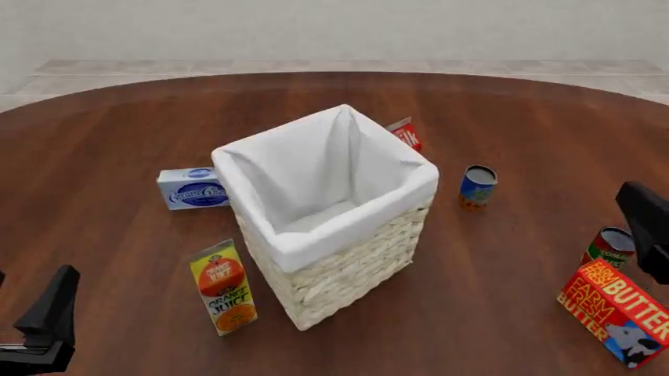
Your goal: Pick up the alphabet soup and the tomato sauce, and put them in the basket.
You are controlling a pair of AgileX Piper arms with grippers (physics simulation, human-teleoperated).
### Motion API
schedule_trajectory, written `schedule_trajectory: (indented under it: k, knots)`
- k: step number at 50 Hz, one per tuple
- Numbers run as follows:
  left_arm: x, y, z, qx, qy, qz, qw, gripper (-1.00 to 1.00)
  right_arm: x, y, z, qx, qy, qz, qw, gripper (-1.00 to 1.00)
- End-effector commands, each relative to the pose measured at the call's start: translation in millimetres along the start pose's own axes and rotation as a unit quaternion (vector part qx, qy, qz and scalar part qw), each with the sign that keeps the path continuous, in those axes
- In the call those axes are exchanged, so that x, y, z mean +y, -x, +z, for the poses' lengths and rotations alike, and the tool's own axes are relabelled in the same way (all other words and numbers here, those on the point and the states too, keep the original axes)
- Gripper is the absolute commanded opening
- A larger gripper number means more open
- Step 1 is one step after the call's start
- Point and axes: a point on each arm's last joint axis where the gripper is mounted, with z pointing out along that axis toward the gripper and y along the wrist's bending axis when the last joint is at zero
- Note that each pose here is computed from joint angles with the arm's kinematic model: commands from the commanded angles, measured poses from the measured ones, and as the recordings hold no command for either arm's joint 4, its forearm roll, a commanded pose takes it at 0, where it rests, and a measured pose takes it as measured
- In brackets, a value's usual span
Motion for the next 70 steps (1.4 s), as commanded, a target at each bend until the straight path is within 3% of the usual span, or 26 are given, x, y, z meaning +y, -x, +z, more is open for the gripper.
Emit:
schedule_trajectory:
  k: [1, 10, 12, 15, 17, 21, 27, 31, 40, 48, 51, 55, 57, 65, 70]
  knots:
    - [0.0, 0.0, 0.0, 0.000, 0.000, 0.000, 1.0000, 1.00, -1.2, 18.1, 21.2, 0.052, -0.004, 0.029, 0.9982, 1.00]
    - [0.0, 0.0, 0.0, 0.000, 0.000, 0.000, 1.0000, 1.00, -6.9, 26.6, 32.0, 0.079, -0.024, -0.007, 0.9966, 1.00]
    - [0.0, 0.0, 0.0, 0.000, 0.000, 0.000, 1.0000, 1.00, -7.1, 28.4, 37.6, 0.093, -0.025, 0.012, 0.9953, 1.00]
    - [0.0, 0.0, 0.0, 0.000, 0.000, 0.000, 1.0000, 1.00, -9.2, 32.7, 40.7, 0.101, -0.029, -0.018, 0.9943, 1.00]
    - [0.0, 0.0, 0.0, 0.000, 0.000, 0.000, 1.0000, 1.00, -7.7, 36.0, 46.4, 0.117, -0.023, 0.005, 0.9928, 1.00]
    - [0.0, 0.0, 0.0, 0.000, 0.000, 0.000, 1.0000, 1.00, -13.0, 45.3, 46.1, 0.120, -0.036, -0.040, 0.9913, 1.00]
    - [0.0, 0.0, 0.0, 0.000, 0.000, 0.000, 1.0000, 1.00, -15.6, 50.6, 52.5, 0.146, -0.041, -0.033, 0.9879, 1.00]
    - [0.0, 0.0, 0.0, 0.000, 0.000, 0.000, 1.0000, 1.00, -20.3, 49.8, 55.6, 0.164, -0.050, -0.055, 0.9836, 1.00]
    - [0.0, 0.0, 0.0, 0.000, 0.000, 0.000, 1.0000, 1.00, -31.7, 59.2, 63.5, 0.200, -0.078, -0.039, 0.9758, 1.00]
    - [0.0, 0.0, 0.0, 0.000, 0.000, 0.000, 1.0000, 1.00, -38.6, 49.5, 69.6, 0.237, -0.097, -0.005, 0.9666, 1.00]
    - [0.0, 0.0, 0.0, 0.000, 0.000, 0.000, 1.0000, 1.00, -43.3, 52.3, 71.0, 0.242, -0.108, -0.003, 0.9643, 1.00]
    - [0.0, 0.0, 0.0, 0.000, 0.000, 0.000, 1.0000, 1.00, -46.5, 56.0, 72.2, 0.251, -0.119, 0.022, 0.9603, 1.00]
    - [0.0, 0.0, 0.0, 0.000, 0.000, 0.000, 1.0000, 1.00, -49.9, 56.8, 71.1, 0.253, -0.126, 0.012, 0.9591, 1.00]
    - [0.0, 0.0, 0.0, 0.000, 0.000, 0.000, 1.0000, 1.00, -57.0, 51.3, 76.5, 0.269, -0.140, 0.023, 0.9528, 1.00]
    - [0.0, 0.0, 0.0, 0.000, 0.000, 0.000, 1.0000, 1.00, -66.1, 45.6, 78.9, 0.286, -0.157, 0.028, 0.9447, 1.00]
